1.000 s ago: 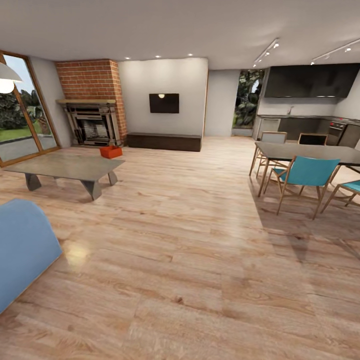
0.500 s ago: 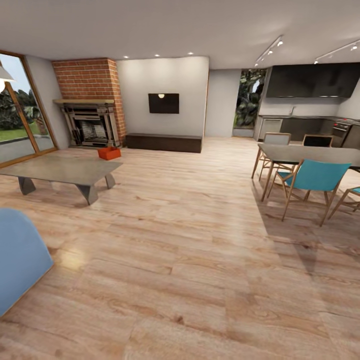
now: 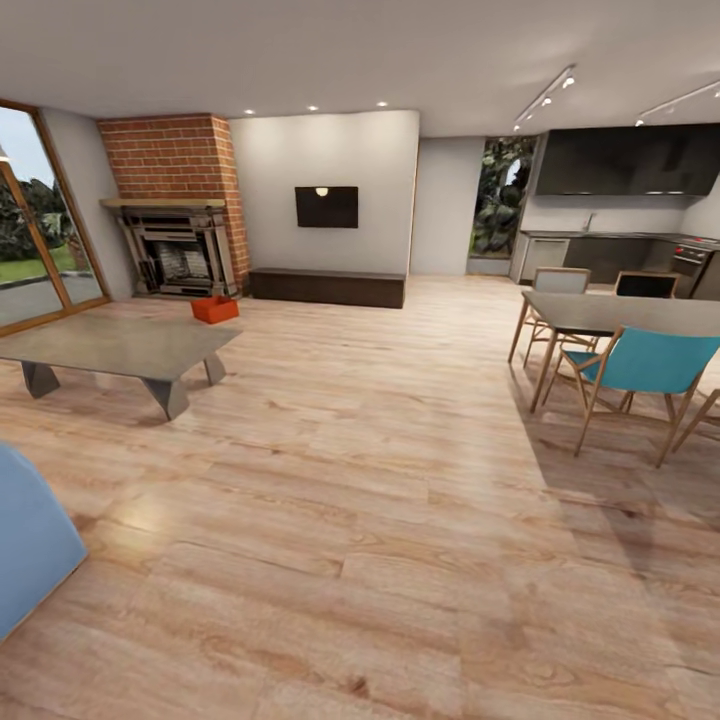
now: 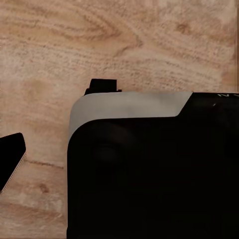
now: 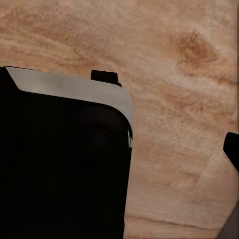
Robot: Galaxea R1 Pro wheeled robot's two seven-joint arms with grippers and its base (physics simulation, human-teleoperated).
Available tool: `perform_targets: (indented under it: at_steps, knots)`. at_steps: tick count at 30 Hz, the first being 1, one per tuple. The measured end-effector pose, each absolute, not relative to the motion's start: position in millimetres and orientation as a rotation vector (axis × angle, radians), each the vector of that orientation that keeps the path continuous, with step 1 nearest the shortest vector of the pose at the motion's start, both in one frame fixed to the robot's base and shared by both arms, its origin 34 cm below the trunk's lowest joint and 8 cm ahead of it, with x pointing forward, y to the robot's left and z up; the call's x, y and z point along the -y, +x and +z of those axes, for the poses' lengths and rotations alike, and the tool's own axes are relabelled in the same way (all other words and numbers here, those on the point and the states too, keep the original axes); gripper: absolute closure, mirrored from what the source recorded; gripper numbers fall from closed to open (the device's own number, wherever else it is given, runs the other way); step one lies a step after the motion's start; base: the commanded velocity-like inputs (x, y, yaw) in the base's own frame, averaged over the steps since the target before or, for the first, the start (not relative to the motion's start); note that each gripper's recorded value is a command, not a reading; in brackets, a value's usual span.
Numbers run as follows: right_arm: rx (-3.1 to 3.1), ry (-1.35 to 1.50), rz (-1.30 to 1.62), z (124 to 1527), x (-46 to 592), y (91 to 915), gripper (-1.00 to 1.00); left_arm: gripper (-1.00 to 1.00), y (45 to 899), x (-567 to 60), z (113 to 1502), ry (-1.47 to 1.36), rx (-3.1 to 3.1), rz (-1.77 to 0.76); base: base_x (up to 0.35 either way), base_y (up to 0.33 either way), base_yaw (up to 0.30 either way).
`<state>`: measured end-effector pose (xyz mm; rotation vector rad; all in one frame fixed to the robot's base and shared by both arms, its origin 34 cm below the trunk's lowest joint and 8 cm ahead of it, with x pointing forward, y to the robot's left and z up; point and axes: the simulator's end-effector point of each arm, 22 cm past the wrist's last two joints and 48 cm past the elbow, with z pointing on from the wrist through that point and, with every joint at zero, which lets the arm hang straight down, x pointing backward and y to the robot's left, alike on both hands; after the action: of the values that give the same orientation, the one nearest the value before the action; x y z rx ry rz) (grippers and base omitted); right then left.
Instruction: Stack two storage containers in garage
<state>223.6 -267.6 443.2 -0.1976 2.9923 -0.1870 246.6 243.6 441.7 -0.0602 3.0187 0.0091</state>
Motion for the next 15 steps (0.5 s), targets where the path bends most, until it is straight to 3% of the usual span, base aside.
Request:
perform_targets:
  at_steps: [15]
  knots:
    - [-2.993,-0.198,-0.187,443.2,267.6,223.5,-1.00,-1.00,246.8,-243.6,441.7,-0.060,-3.018,0.009,0.322,0.000,0.000]
